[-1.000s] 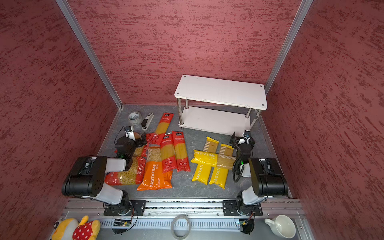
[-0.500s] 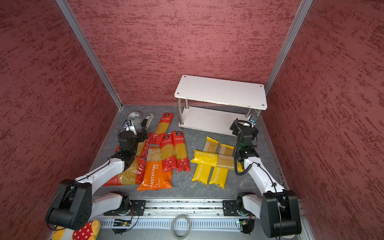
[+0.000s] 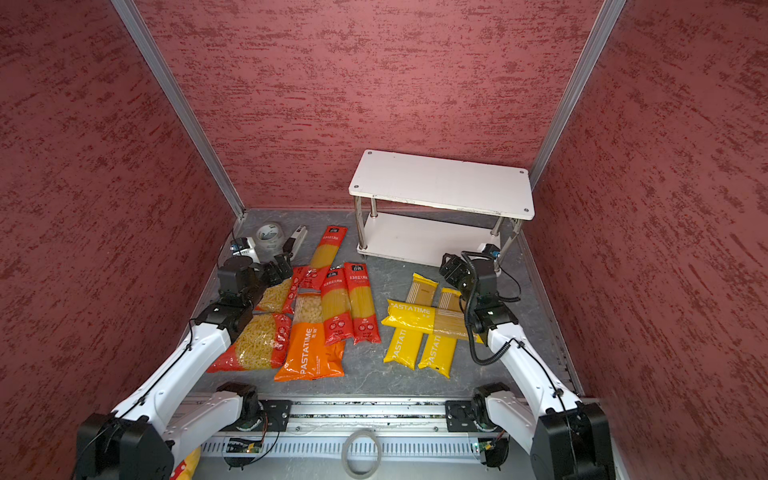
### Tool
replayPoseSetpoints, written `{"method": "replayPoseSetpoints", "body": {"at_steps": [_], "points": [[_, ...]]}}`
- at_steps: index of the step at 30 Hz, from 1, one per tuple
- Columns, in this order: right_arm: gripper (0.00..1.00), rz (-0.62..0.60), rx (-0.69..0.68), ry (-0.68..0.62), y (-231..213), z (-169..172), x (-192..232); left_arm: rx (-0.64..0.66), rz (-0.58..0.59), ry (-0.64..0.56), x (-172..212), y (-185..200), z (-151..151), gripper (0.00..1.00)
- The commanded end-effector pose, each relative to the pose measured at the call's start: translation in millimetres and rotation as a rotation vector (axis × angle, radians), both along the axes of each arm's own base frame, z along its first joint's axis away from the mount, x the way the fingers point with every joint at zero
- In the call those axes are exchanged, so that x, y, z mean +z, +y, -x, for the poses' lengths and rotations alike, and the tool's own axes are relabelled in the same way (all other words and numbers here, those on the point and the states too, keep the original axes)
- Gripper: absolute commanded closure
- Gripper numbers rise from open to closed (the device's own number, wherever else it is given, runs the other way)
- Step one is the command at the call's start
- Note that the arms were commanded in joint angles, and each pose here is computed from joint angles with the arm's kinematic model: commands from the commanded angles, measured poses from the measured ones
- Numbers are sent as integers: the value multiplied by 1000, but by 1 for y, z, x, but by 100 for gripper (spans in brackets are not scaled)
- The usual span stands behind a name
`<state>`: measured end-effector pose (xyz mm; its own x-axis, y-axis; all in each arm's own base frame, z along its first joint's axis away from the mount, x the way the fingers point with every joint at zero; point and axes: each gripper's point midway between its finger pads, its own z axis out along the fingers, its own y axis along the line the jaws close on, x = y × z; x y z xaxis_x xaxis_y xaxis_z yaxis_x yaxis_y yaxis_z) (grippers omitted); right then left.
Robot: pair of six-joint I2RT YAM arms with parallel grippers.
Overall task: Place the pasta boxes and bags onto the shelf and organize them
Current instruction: 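Reach both grippers down toward the red spaghetti bags in the middle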
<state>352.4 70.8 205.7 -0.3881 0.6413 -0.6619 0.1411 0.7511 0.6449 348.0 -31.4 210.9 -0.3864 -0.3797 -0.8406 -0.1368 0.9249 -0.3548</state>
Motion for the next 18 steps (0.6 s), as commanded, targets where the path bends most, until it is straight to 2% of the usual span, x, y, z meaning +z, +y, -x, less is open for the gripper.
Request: {"method": "replayPoseSetpoints", "body": {"at_steps": [1,11,16,18], "points": [[17,-68,25,17,20,5,1,-110,99,82,-10,-28,10,0],[19,-40,123,61,75,9,-9,-170,31,137,-17,-64,13,0],[20,-30,203,91,116,15,-10,-147,-1,169,-14,-52,12,0],[21,-33,244,94,137,21,-9,-147,51,188,-11,-42,10,2]]}}
